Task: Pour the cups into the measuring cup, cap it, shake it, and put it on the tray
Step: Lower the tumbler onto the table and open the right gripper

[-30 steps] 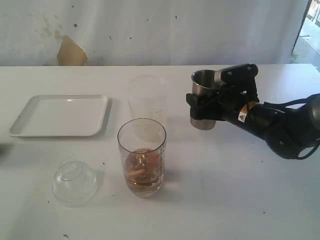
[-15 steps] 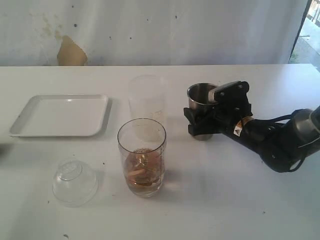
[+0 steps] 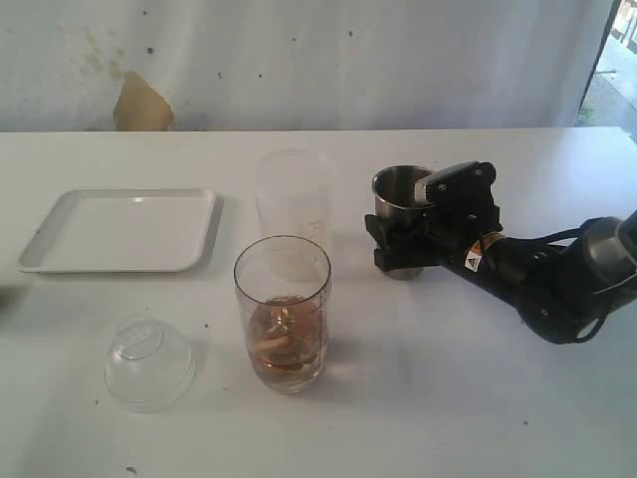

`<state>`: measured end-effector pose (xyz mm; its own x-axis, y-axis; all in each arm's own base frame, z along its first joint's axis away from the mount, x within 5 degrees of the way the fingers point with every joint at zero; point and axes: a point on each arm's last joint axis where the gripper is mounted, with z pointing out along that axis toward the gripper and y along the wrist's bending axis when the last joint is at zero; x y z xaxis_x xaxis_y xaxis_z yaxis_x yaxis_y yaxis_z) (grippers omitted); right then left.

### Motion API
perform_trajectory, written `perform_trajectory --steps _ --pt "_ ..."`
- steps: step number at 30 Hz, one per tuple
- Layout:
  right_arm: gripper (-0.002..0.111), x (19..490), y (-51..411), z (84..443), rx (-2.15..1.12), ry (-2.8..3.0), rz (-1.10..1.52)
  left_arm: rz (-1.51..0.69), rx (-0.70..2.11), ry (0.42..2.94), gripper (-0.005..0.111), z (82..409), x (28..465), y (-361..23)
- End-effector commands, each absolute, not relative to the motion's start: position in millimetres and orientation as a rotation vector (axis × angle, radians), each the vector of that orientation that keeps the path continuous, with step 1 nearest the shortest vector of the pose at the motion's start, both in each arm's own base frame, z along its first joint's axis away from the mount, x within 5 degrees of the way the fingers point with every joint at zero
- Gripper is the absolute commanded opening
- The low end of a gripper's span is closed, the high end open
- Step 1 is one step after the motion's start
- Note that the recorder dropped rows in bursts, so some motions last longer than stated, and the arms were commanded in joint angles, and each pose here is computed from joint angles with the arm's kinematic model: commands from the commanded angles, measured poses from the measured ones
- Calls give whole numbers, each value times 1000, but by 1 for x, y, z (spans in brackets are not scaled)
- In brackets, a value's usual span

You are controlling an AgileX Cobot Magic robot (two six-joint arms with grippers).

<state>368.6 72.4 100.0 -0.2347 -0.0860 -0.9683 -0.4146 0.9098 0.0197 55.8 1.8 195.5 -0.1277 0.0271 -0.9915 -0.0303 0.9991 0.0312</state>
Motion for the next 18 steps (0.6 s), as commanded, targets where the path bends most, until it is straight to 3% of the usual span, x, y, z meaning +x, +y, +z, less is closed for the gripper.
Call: perform_trajectory --steps 1,3,5,18 --pt "86 371 71 100 -397 1788 297 46 -4 1687 0 195 56 2" --pt "96 371 71 98 -410 1809 281 46 -4 1687 0 195 56 2" --pt "99 370 70 98 -425 1818 266 46 -4 1687 0 195 56 2" --pt "99 370 69 137 -433 1757 235 46 -4 1687 0 195 56 2"
